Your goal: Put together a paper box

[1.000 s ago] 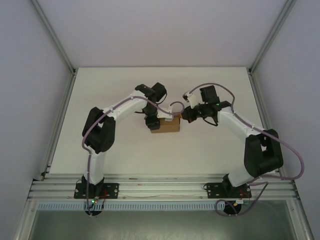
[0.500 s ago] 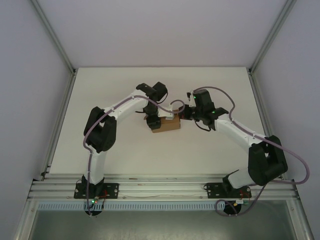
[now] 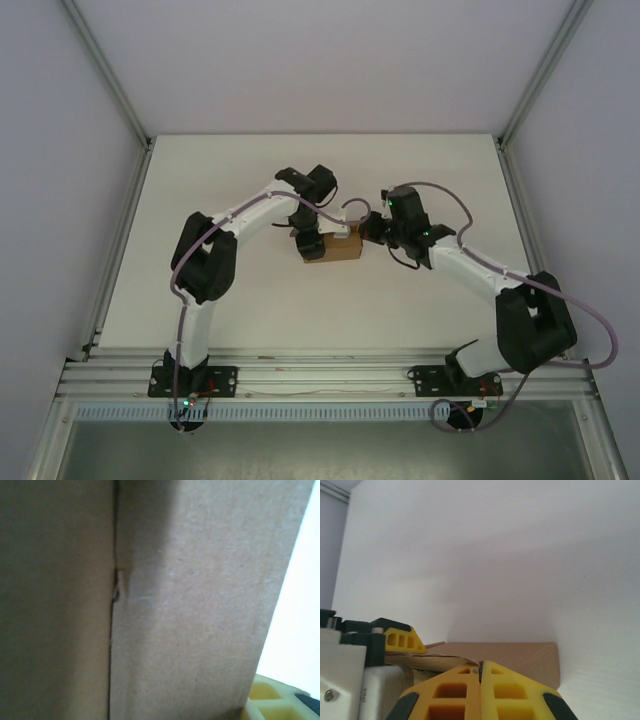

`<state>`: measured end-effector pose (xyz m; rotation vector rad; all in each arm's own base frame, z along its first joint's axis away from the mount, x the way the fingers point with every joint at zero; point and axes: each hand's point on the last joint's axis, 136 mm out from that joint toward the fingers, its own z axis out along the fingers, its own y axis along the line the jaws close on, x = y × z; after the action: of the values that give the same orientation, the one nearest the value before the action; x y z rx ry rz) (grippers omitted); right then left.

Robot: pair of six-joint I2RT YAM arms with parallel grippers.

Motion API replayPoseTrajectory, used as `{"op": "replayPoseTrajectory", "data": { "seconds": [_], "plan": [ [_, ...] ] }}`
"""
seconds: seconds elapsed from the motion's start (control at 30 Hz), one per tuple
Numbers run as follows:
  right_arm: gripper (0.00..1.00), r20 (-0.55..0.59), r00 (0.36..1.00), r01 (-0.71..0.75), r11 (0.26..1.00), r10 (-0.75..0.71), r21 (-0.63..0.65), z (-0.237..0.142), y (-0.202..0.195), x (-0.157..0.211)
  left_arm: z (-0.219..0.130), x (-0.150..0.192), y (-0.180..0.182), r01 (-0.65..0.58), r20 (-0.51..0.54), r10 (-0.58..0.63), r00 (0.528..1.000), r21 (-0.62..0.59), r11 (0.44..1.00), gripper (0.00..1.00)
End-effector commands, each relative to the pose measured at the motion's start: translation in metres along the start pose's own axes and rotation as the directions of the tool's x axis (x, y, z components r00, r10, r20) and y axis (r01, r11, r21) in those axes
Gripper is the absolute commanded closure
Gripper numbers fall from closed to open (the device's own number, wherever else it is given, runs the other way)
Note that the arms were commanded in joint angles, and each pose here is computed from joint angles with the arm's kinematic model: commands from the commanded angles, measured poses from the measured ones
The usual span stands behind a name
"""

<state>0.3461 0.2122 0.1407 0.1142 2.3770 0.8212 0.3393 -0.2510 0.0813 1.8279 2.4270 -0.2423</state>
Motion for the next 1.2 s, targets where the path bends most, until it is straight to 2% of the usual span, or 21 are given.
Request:
{"op": "replayPoseTrajectory", "data": {
  "seconds": [0.0,0.17,0.33,0.47,0.7,0.97,1.17],
  "plan": [
    [1.00,0.092,0.988,0.120,0.993,-0.121,0.014,0.000,-0.011,0.000,0.008,-0.004,0.001,0.017,-0.002,-0.017,1.000,0.015,1.000,0.48],
    [1.00,0.160,0.974,0.175,0.983,-0.164,-0.062,0.002,-0.009,0.011,0.007,-0.010,0.000,0.029,0.011,-0.030,0.999,0.027,0.999,0.50],
    [1.00,0.177,0.952,0.251,0.968,-0.249,0.009,0.005,-0.029,0.026,0.006,-0.011,-0.001,0.035,0.020,-0.036,0.999,0.032,0.999,0.50],
    [1.00,0.204,0.926,0.330,0.944,-0.316,-0.034,0.009,-0.027,0.045,0.004,-0.014,-0.001,0.042,0.034,-0.043,0.998,0.034,0.999,0.50],
    [1.00,0.202,0.895,0.405,0.914,-0.398,0.010,0.018,-0.042,0.064,0.001,-0.016,0.000,0.057,0.042,-0.058,0.997,0.029,0.998,0.49],
    [1.00,0.207,0.878,0.425,0.902,-0.432,0.080,0.012,-0.059,0.068,-0.006,-0.015,0.003,0.060,0.042,-0.060,0.997,0.002,0.998,0.47],
    [0.89,0.164,0.900,0.386,0.914,-0.403,0.128,-0.003,-0.057,0.054,-0.007,-0.009,0.004,0.054,0.025,-0.053,0.998,-0.017,0.998,0.47]
  ]
}}
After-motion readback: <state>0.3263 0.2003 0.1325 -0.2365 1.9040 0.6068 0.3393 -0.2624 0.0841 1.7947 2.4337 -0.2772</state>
